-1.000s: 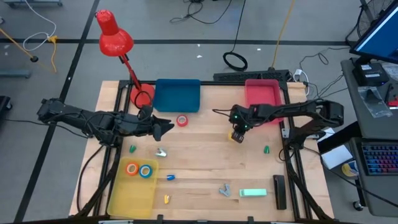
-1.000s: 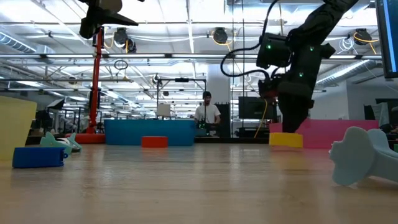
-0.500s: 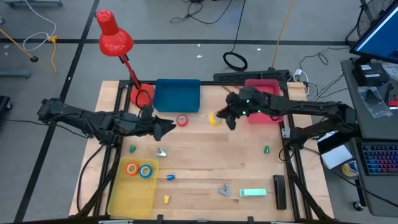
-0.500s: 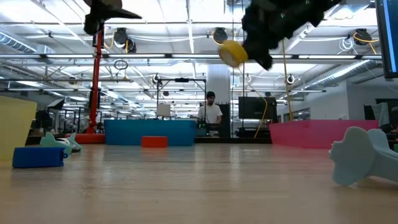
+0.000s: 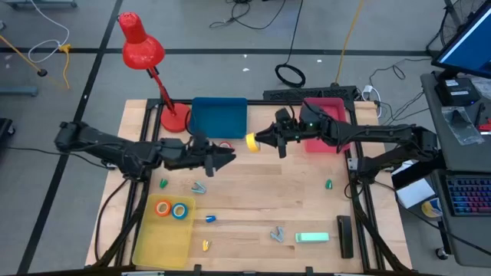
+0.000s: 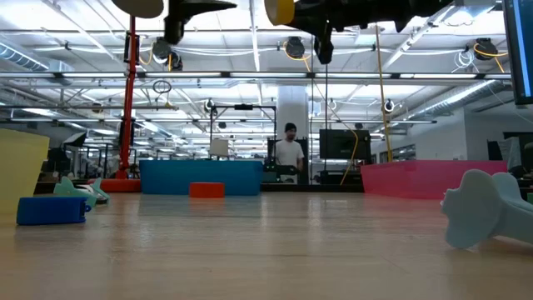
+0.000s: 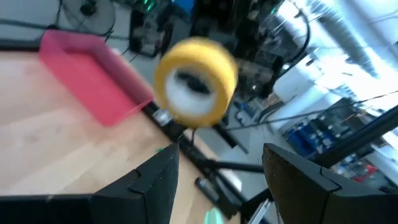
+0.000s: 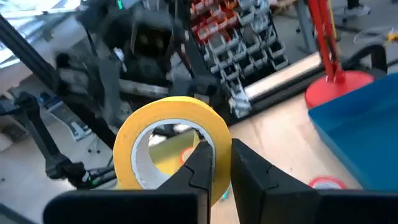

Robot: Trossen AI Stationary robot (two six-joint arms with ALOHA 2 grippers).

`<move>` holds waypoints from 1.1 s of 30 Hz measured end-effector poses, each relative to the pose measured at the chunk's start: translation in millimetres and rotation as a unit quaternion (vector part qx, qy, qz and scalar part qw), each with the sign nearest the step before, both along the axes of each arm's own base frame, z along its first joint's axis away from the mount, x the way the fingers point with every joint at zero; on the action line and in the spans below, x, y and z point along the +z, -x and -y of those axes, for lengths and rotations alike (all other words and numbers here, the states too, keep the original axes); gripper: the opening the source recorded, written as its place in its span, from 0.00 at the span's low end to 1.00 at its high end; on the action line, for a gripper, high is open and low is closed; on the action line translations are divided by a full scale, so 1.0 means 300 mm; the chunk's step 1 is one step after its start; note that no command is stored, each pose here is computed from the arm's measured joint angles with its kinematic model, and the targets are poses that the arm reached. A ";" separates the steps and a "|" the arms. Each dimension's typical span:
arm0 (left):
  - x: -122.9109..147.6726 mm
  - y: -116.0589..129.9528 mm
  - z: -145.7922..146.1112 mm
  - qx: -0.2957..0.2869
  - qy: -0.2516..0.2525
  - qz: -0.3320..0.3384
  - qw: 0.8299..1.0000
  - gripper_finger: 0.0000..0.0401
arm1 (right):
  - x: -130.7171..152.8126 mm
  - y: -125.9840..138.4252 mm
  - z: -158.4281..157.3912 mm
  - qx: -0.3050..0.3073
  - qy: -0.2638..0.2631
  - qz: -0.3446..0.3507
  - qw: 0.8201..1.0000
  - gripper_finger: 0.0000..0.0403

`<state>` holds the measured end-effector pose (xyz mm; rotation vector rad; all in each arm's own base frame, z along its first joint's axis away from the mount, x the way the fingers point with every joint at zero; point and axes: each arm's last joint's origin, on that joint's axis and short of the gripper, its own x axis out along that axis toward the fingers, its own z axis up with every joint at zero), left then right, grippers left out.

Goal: Pick and place Stapler, Stapler remover, tape
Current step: Put the yellow tape into the yellow bin

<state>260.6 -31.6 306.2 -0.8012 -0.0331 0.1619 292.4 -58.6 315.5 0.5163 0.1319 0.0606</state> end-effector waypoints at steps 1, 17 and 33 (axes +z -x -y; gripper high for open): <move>0.000 -0.007 -0.003 0.002 -0.002 0.006 1.000 0.57 | 0.000 -0.001 -0.004 0.002 0.000 0.000 1.000 0.06; -0.019 -0.102 -0.039 -0.012 -0.009 0.044 0.999 0.57 | -0.025 -0.033 -0.019 -0.001 -0.012 -0.001 1.000 0.06; -0.020 -0.131 -0.069 -0.076 -0.006 0.028 0.997 0.31 | -0.067 -0.085 -0.036 0.013 -0.032 0.001 0.999 0.07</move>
